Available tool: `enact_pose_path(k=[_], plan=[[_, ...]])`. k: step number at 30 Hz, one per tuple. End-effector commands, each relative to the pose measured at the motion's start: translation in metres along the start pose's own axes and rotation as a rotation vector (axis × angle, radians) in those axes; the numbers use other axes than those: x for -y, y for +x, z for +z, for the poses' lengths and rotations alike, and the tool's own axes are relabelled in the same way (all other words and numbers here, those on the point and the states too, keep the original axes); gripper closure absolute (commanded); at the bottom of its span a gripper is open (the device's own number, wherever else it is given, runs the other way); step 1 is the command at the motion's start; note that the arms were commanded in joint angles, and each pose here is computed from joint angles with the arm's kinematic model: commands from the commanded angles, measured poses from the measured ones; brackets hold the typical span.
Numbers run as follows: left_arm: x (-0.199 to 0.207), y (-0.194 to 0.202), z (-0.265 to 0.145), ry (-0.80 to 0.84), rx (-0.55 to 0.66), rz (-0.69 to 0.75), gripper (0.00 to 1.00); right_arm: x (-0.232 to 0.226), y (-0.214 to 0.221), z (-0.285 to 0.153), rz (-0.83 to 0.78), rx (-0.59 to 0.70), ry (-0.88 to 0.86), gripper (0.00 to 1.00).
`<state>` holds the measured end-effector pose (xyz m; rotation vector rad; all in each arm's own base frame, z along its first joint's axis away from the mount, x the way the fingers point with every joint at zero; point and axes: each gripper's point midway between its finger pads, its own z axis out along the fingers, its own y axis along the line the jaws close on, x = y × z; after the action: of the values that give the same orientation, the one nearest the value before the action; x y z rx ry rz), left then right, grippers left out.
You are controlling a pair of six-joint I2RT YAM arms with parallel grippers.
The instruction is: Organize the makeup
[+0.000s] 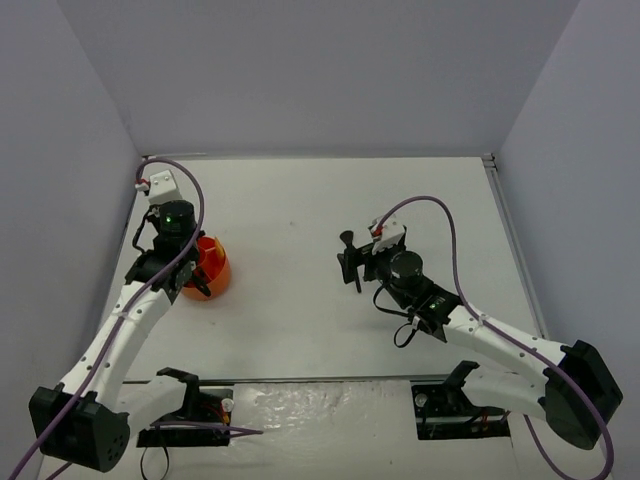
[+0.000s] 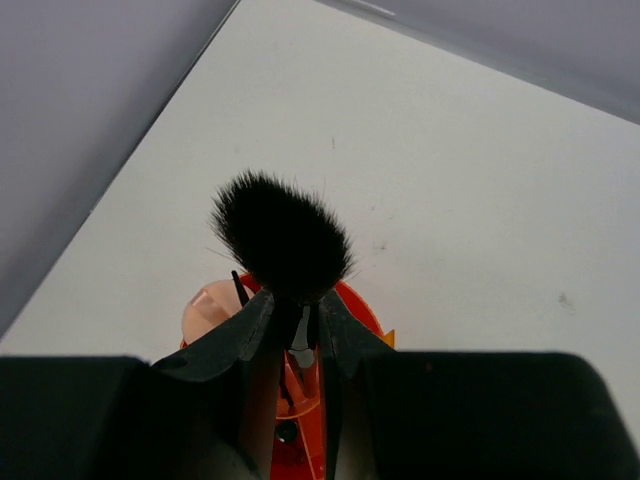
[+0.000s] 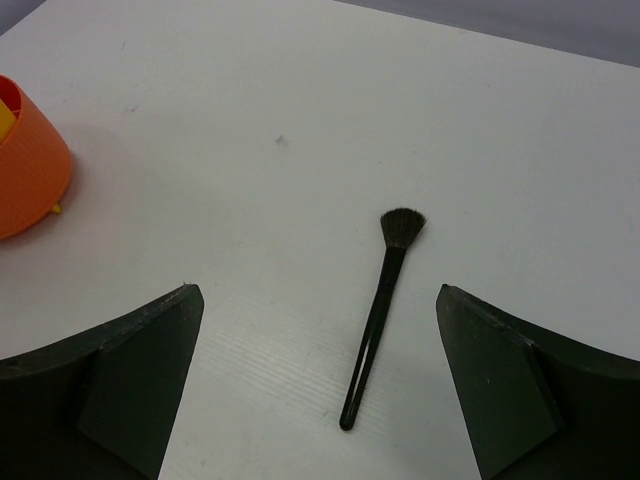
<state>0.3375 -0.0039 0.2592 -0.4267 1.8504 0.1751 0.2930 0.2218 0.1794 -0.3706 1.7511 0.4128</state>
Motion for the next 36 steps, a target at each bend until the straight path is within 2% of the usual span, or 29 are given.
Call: enact_pose_path(k=[1, 6, 8, 12, 14, 16, 17, 21, 26, 31, 36], plan=[[-0.003, -0.013, 0.017, -0.038, 0.071, -0.069, 1.00, 0.003, -0.026, -0.002, 0.048, 0.092, -0.002, 0.00], [-0.007, 0.009, 0.028, -0.064, 0.064, -0.086, 0.97, 0.009, -0.019, 0.001, 0.057, 0.070, 0.020, 0.00], [-0.007, 0.016, 0.030, -0.065, 0.054, -0.084, 0.93, 0.007, -0.017, 0.002, 0.056, 0.060, 0.010, 0.00], [-0.007, 0.017, 0.029, -0.066, 0.045, -0.093, 0.63, 0.011, -0.015, 0.004, 0.059, 0.047, 0.035, 0.00], [-0.008, 0.014, 0.027, -0.070, 0.046, -0.102, 0.51, 0.015, -0.013, 0.007, 0.062, 0.025, 0.061, 0.00], [-0.011, 0.010, 0.021, -0.071, 0.039, -0.100, 0.30, 0.019, -0.003, 0.011, 0.061, -0.024, 0.086, 0.00], [-0.012, 0.008, 0.018, -0.072, 0.037, -0.101, 0.22, 0.020, 0.001, 0.013, 0.063, -0.044, 0.095, 0.00], [-0.019, -0.005, 0.000, -0.076, 0.028, -0.115, 0.04, 0.021, 0.012, 0.021, 0.081, -0.115, 0.125, 0.00], [-0.026, -0.023, -0.035, -0.027, 0.004, -0.085, 0.03, 0.028, 0.031, 0.032, 0.097, -0.209, 0.190, 0.00], [-0.016, -0.033, -0.066, 0.126, -0.027, -0.022, 0.03, 0.035, 0.054, 0.045, 0.109, -0.304, 0.242, 0.00], [0.002, -0.006, -0.087, 0.304, -0.118, 0.015, 0.03, 0.034, 0.073, 0.059, 0.133, -0.367, 0.237, 0.03]])
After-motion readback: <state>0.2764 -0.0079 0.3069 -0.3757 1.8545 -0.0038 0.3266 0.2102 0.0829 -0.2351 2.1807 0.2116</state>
